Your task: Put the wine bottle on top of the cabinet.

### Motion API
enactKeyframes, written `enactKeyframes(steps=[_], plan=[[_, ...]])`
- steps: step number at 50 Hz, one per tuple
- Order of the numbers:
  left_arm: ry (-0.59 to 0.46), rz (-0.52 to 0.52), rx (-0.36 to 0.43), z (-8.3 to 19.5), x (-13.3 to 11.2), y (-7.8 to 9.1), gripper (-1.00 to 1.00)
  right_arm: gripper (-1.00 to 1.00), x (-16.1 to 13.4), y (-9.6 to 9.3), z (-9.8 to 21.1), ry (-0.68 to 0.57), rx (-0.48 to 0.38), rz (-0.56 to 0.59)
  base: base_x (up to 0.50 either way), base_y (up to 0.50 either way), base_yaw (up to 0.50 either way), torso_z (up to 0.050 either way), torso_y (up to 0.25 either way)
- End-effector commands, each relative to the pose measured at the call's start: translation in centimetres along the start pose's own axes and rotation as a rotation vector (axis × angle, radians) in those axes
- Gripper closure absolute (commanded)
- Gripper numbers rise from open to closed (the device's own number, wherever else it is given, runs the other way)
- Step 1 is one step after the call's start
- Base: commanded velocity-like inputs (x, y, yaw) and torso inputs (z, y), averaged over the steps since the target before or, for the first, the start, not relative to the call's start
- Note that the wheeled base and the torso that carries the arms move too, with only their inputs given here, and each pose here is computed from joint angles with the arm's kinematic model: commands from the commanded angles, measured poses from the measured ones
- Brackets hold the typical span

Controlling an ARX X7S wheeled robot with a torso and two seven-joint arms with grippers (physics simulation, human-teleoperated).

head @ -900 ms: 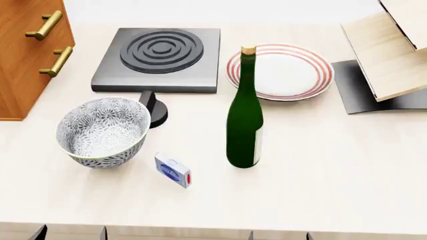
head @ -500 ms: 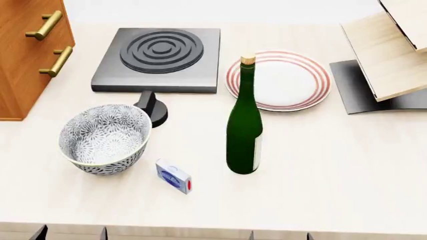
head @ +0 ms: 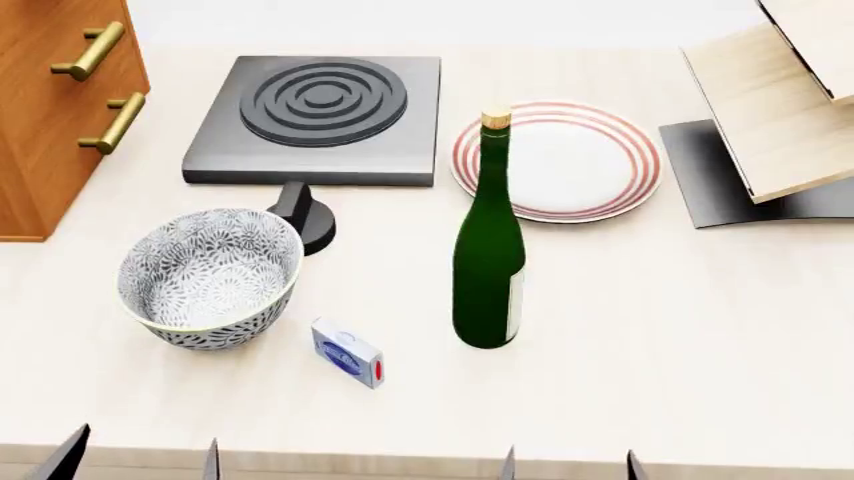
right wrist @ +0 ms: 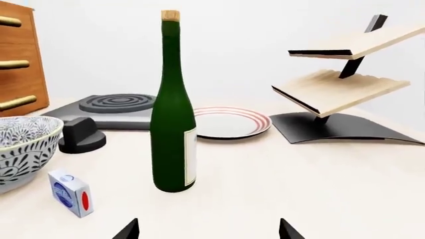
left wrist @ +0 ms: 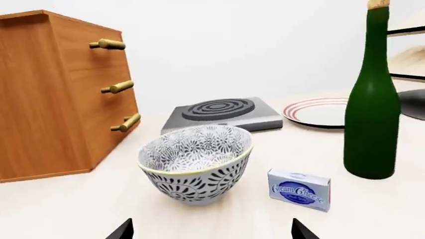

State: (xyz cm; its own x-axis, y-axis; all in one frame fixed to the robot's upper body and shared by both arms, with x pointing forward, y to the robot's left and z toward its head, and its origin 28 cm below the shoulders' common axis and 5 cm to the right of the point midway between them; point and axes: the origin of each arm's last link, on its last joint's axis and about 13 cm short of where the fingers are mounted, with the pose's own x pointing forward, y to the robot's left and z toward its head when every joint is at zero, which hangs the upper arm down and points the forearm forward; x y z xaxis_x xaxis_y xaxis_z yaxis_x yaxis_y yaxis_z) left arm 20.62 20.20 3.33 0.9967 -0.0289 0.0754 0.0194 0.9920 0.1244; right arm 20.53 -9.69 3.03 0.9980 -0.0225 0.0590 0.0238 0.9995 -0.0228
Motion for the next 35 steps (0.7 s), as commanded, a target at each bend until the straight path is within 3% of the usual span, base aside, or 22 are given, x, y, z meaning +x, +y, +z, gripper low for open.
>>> enactKeyframes(steps=[1, 8, 19, 35], plan=[[-0.084, -0.023, 0.059, 2.6, -0.3, -0.4, -1.00, -1.00, -0.3, -0.1, 2.5, -0.055, 0.010, -0.002, 0.00, 0.00, 0.00, 0.000, 0.000], [-0.113, -0.017, 0.060, 3.9, -0.6, -0.1, -1.00, -1.00, -0.6, 0.1, 4.5, -0.095, 0.012, 0.010, 0.00, 0.00, 0.00, 0.000, 0.000], [-0.271, -0.011, 0.075, 9.5, -1.6, 0.4, -1.00, -1.00, -1.6, 0.2, 9.1, -0.202, 0.037, 0.034, 0.00, 0.00, 0.00, 0.000, 0.000], [-0.408, -0.012, 0.102, 14.1, -3.4, 0.5, -1.00, -1.00, -2.8, 0.3, 12.6, -0.296, 0.072, 0.064, 0.00, 0.00, 0.00, 0.000, 0.000]])
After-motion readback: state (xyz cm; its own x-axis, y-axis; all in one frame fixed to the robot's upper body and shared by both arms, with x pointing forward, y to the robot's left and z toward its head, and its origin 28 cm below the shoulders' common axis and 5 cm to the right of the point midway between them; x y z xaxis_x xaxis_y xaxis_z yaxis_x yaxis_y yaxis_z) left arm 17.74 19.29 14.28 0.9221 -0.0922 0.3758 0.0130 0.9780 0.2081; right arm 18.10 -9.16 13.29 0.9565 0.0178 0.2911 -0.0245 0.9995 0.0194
